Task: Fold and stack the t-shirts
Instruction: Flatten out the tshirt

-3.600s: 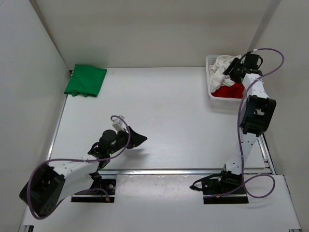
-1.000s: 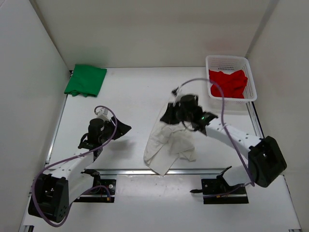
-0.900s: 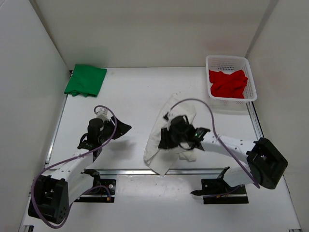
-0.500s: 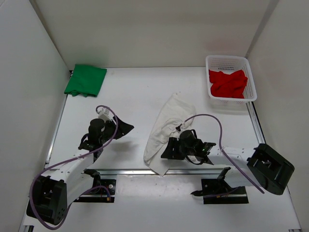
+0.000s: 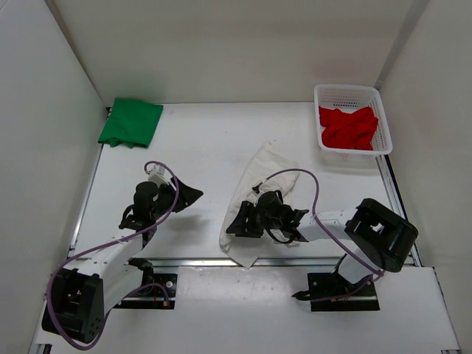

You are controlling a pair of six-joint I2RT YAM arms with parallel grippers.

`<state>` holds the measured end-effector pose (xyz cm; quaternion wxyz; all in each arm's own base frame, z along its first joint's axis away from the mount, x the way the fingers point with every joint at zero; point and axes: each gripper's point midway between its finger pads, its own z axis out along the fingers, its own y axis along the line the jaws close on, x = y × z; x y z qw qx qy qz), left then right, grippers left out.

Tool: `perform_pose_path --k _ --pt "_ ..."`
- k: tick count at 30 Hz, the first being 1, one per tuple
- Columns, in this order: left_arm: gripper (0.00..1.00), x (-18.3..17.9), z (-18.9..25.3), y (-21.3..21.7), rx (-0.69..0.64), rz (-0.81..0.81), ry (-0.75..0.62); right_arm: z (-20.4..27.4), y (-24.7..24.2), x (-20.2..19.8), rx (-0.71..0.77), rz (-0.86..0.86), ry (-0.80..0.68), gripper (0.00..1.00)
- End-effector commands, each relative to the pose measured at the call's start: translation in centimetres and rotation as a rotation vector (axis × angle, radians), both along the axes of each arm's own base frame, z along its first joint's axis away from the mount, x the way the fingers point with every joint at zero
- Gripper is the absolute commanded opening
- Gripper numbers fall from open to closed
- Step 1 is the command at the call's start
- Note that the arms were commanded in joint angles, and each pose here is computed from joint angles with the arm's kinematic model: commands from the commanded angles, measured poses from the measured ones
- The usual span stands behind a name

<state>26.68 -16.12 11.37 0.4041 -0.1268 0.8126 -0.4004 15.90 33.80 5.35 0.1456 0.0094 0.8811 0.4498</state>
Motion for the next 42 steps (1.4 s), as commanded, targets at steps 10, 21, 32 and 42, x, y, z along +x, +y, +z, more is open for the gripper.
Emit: perform_pose_path --k 10,21,32,42 --pt "0.57 0.0 0.3 0.1 -0.020 -0.007 -0.021 1.1 0.4 -1.2 -0.017 0.006 0.031 0.43" --pt "0.57 -0.2 0.0 0.6 -0.021 0.012 -0.019 1.3 2.0 0.0 0.037 0.043 0.042 0.41" --pt "0.56 0.0 -0.1 0.8 -0.026 0.025 -0.019 1.6 1.6 2.9 -0.005 -0.002 -0.031 0.22" --pt "0.56 -0.5 0.0 0.8 -0.035 0.018 -0.028 0.2 2.5 2.0 -0.050 0.070 0.028 0.19"
